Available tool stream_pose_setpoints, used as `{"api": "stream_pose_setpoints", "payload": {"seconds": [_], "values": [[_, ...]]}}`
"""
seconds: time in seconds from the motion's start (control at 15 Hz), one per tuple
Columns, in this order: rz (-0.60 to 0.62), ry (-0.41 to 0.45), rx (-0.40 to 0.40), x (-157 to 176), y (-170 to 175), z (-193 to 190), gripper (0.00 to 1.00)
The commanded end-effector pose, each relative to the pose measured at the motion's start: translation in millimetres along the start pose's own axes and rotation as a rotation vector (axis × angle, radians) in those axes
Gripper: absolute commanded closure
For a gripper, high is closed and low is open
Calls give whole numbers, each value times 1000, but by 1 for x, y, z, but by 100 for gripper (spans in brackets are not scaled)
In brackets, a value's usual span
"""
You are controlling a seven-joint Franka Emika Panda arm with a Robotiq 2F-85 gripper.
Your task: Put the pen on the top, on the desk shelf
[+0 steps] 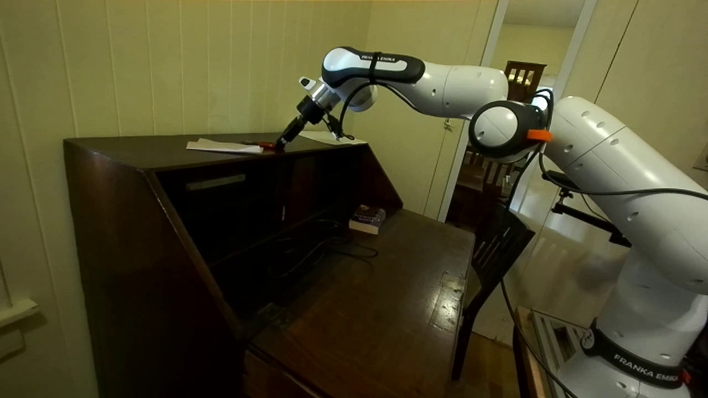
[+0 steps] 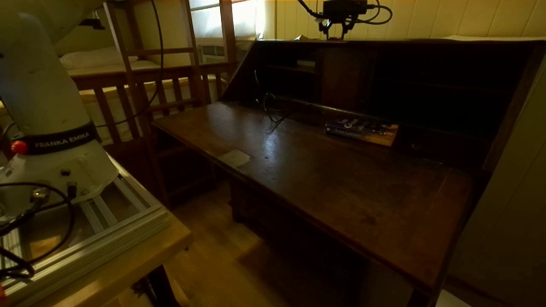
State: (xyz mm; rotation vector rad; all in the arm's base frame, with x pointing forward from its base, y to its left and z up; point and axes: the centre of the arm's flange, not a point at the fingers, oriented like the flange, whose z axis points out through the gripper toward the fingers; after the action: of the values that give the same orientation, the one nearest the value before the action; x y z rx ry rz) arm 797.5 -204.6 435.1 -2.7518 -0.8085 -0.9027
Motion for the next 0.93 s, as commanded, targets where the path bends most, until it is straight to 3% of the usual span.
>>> {"api": "stream_pose_setpoints", "payload": {"seconds": [0.0,0.13,0.47,0.6,0.87], "values": [[23,-13,55,23,26,15,73],[36,-56,69,23,21,11,75],[31,-126,10,10,-19,-62,76],[63,-143,-40,5,-28,-90,76],[138,-221,-49,-4,-54,-115,76]]}}
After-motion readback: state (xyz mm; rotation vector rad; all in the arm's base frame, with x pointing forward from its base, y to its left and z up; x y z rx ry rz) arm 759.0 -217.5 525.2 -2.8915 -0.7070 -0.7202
